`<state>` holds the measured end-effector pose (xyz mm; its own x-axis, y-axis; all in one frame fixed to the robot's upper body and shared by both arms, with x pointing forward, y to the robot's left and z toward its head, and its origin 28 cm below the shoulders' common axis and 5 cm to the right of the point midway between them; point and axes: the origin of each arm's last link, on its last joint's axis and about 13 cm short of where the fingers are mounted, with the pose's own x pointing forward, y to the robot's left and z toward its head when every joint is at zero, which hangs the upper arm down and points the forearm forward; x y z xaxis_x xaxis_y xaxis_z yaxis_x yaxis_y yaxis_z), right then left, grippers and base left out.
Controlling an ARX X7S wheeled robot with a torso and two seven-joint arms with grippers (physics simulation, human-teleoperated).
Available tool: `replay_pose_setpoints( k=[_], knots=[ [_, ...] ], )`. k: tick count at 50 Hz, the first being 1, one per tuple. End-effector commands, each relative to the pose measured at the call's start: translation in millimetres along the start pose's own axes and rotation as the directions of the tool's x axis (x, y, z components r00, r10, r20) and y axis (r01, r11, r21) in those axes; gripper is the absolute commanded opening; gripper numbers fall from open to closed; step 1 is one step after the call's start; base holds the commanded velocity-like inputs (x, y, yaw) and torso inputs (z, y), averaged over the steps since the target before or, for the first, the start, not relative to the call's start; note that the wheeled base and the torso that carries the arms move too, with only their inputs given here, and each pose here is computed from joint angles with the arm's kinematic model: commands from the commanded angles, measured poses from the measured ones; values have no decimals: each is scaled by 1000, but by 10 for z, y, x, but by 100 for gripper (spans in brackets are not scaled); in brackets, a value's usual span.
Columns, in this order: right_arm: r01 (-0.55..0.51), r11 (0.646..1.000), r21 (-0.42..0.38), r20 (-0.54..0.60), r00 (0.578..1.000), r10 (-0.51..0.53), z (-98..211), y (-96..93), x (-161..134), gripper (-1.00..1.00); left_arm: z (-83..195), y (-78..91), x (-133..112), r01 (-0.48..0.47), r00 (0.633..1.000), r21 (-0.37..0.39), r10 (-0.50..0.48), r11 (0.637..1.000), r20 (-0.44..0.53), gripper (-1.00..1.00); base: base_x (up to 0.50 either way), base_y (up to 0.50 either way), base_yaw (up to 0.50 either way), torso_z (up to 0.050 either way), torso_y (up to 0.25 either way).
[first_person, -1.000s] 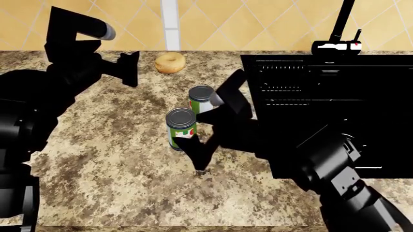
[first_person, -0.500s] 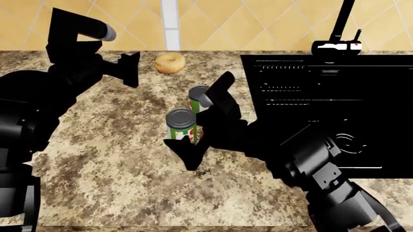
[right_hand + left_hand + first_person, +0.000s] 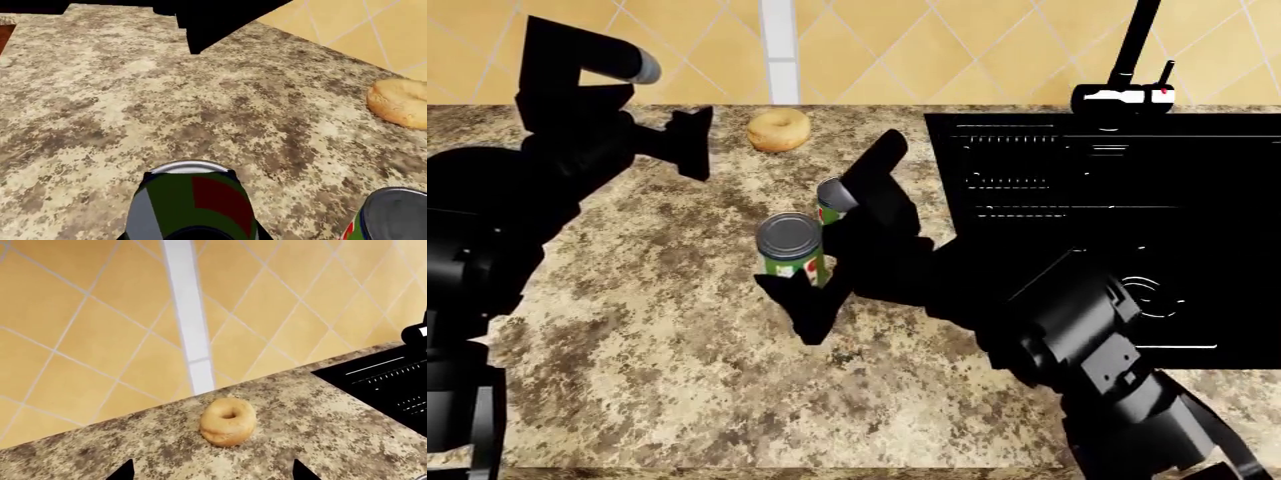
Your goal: Pick the cans from the counter and place them in their designated side in the cabinet.
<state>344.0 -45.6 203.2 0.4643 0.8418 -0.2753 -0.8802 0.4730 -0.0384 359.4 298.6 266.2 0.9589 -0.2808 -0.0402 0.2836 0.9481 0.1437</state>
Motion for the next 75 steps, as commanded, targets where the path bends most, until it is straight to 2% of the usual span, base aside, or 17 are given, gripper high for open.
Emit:
replay_pose_setpoints(
  k=[1, 6, 11, 20, 25, 37, 50, 71, 75],
  knots=[
    [105, 991, -84, 68, 993, -99, 471, 132, -208, -100, 21, 16, -15, -5, 1000, -3, 5, 1000, 6, 100, 0, 0, 0, 0, 0],
    [199, 975, -95, 99, 977, -190, 769, 149, -384, -100, 36, 22, -34, -7, 1000, -4, 7, 1000, 7, 100, 0, 0, 0, 0, 0],
    [333, 935, -120, 141, 938, -316, 1080, 89, -606, -100, 44, 34, -64, -16, 1000, 17, 16, 1000, 8, 100, 0, 0, 0, 0, 2],
    [590, 799, -121, 168, 805, -569, 1533, -28, -1036, -100, 89, 38, -94, -50, 999, 58, 48, 997, 24, 100, 0, 0, 0, 0, 0],
    [672, 734, -99, 175, 737, -652, 1632, -21, -1222, -100, 94, 35, -96, -60, 998, 62, 58, 996, 28, 100, 0, 0, 0, 0, 0],
    [769, 638, -45, 200, 633, -748, 1657, -108, -1405, -100, 117, 12, -105, -73, 997, 66, 72, 995, 22, 100, 0, 0, 0, 20, 0],
    [796, 606, -17, 224, 593, -773, 1707, -206, -1443, -100, 139, -8, -99, -82, 997, 66, 81, 994, 16, 100, 0, 0, 0, 50, 0],
    [830, 557, 10, 266, 535, -802, 1992, -356, -1504, -100, 141, -18, -119, -99, 995, 42, 99, 994, 16, 100, 0, 0, 0, 50, 0],
    [833, 552, 35, 292, 520, -803, 2068, -347, -1526, -100, 129, -11, -97, -107, 994, 34, 106, 994, 10, 100, 0, 0, 0, 24, 0]
  ],
)
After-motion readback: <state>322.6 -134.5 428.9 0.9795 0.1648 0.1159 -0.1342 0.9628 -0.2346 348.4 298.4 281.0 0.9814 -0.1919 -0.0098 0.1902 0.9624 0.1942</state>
